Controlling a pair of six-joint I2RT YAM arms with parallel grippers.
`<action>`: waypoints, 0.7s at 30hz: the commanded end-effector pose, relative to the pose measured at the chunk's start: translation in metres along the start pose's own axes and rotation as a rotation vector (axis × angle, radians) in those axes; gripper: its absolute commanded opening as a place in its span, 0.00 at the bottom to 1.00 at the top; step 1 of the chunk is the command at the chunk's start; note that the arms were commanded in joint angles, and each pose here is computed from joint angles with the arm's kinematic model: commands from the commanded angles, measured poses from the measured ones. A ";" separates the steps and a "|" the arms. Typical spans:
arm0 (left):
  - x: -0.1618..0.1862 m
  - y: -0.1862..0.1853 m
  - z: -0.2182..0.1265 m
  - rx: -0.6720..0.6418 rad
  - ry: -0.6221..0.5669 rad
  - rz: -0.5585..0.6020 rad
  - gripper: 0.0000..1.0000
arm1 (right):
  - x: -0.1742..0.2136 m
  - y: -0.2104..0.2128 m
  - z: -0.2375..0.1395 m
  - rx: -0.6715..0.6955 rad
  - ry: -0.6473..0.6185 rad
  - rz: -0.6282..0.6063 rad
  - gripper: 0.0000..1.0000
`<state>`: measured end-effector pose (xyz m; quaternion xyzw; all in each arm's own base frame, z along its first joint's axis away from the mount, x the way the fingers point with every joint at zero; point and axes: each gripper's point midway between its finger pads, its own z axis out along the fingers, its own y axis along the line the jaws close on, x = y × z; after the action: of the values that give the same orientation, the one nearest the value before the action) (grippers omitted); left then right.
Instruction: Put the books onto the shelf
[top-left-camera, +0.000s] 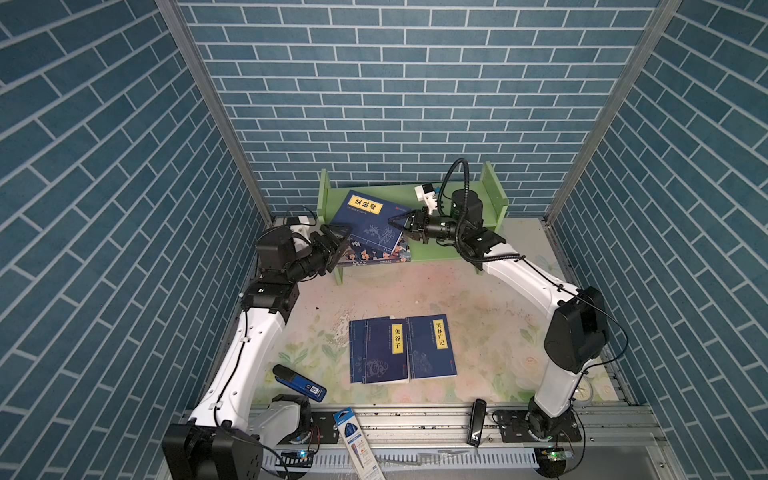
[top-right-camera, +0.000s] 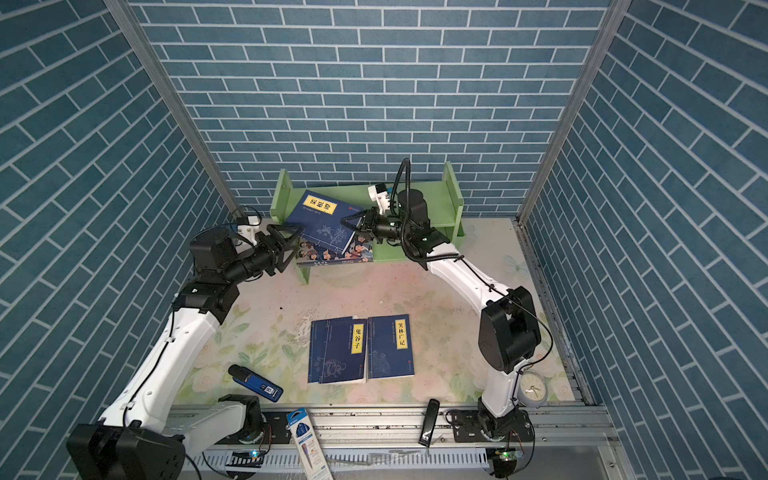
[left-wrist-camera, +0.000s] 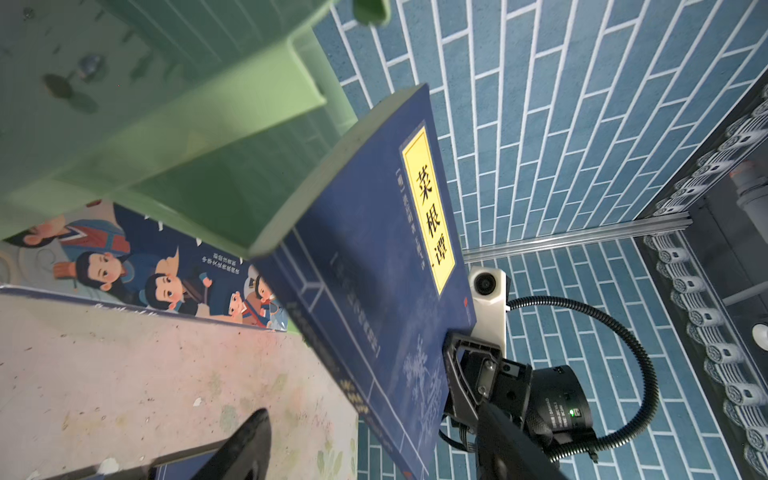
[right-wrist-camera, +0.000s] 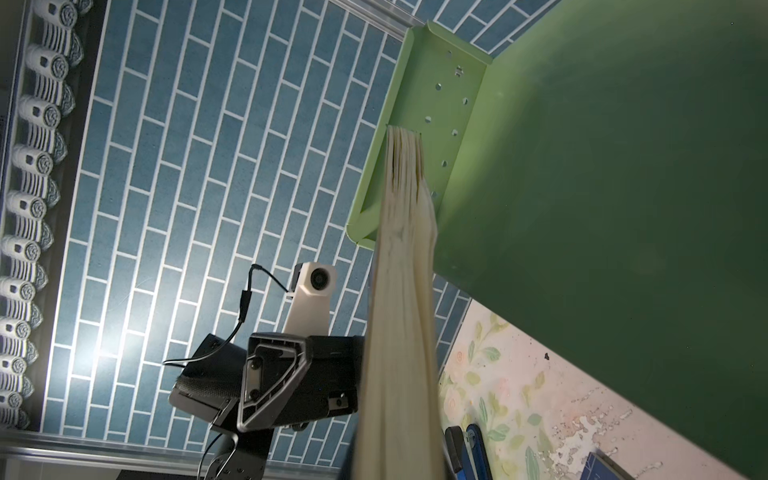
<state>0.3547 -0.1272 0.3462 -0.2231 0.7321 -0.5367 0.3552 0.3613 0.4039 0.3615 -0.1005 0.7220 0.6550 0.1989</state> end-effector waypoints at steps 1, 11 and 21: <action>0.001 -0.023 0.003 0.102 -0.002 0.046 0.79 | -0.004 0.048 -0.016 -0.116 -0.012 -0.070 0.02; 0.007 -0.035 0.012 0.134 0.016 0.018 0.41 | 0.016 0.057 -0.022 -0.178 0.066 -0.030 0.04; -0.004 -0.045 0.013 0.152 -0.028 0.024 0.00 | 0.011 0.051 -0.027 -0.143 -0.008 -0.019 0.59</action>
<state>0.3595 -0.1494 0.3659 -0.2115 0.7023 -0.5810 0.3528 0.3397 0.3965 0.3704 -0.0993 0.6987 0.6914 0.1546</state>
